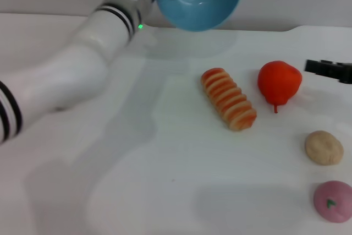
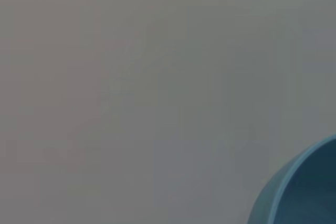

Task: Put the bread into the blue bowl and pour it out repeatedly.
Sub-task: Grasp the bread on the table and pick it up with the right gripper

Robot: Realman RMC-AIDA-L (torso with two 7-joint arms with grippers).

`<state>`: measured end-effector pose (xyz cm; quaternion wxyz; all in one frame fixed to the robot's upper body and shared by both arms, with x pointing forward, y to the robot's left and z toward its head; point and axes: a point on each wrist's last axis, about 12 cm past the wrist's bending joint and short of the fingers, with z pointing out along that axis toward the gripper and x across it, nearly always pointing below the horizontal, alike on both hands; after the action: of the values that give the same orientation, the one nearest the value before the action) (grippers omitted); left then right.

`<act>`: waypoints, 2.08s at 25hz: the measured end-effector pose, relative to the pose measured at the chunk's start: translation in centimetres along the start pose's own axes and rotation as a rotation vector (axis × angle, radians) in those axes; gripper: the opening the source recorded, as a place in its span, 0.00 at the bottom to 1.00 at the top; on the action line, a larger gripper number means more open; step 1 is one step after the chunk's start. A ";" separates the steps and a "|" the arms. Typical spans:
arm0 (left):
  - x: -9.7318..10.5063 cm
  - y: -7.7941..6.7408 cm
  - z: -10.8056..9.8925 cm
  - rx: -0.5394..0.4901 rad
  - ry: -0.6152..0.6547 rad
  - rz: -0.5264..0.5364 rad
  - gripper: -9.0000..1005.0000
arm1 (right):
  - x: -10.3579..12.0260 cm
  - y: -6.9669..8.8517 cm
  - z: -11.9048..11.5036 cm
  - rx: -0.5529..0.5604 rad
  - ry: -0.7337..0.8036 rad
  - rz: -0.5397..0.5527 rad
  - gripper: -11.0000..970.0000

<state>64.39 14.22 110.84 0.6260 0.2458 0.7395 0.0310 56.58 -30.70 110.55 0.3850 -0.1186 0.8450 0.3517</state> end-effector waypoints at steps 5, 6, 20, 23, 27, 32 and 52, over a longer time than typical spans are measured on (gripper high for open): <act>1.0 3.5 0.5 0.109 0.149 -0.271 0.01 | -2.2 1.2 2.8 0.012 0.118 -0.112 0.59; 1.4 4.7 0.5 0.146 0.185 -0.350 0.01 | -2.7 1.6 3.5 0.010 0.141 -0.134 0.59; 5.9 9.7 -3.5 0.326 0.653 -0.601 0.01 | -4.5 6.3 12.9 0.144 0.425 -0.361 0.59; 5.7 9.7 -4.0 0.351 0.679 -0.605 0.01 | -3.6 6.6 14.4 0.165 0.459 -0.400 0.59; 5.3 9.3 -4.2 0.364 0.671 -0.583 0.01 | -2.6 6.5 15.1 0.181 0.450 -0.383 0.59; 4.3 8.8 -3.6 0.379 0.665 -0.548 0.01 | -1.1 6.2 15.6 0.181 0.436 -0.334 0.59; 1.5 7.0 -3.1 0.466 0.636 -0.506 0.01 | 2.3 4.5 15.7 0.227 0.359 -0.331 0.50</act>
<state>63.66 21.80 112.63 0.2841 0.1700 0.9186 -0.2156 61.80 -16.51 104.03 0.2921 -0.2718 0.9029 0.1603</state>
